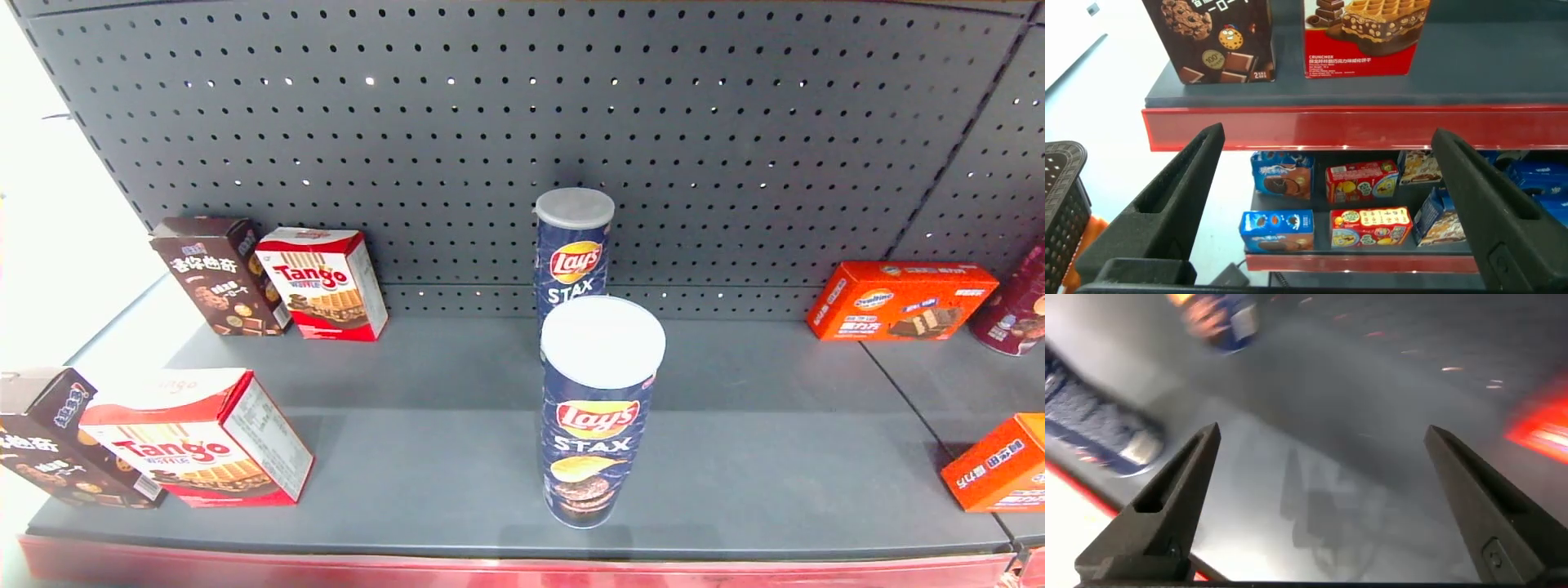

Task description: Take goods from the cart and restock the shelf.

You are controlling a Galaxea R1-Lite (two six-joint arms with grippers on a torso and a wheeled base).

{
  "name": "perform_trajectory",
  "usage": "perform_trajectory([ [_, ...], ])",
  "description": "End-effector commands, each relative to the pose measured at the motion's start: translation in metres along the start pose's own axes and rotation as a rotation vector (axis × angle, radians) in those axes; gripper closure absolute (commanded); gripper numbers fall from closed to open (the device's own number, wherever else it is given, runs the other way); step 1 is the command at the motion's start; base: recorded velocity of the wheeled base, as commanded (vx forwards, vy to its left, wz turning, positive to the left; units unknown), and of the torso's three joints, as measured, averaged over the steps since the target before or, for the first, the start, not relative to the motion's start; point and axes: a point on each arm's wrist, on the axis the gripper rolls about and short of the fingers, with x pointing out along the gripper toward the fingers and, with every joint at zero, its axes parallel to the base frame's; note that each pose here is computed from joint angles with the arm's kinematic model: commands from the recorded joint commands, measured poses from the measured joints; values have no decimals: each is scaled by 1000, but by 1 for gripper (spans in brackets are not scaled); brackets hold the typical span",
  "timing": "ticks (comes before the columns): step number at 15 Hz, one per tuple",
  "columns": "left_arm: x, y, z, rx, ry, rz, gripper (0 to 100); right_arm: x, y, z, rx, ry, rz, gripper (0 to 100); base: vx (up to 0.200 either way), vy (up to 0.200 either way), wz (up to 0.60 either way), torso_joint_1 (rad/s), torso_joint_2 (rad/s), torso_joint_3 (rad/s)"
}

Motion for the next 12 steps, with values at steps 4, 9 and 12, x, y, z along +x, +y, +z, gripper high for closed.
perform_trajectory([
  [4, 0, 0, 0, -1, 2, 3, 0, -14, 8, -74, 46, 98, 6, 0, 0, 0, 0, 0, 0, 0],
  [9, 0, 0, 0, 0, 0, 3, 0, -14, 9, -74, 159, 98, 17, 0, 0, 0, 0, 0, 0, 0],
  [12, 0, 0, 0, 0, 0, 3, 0, -14, 6, -77, 35, 131, -101, 0, 0, 0, 0, 0, 0, 0],
])
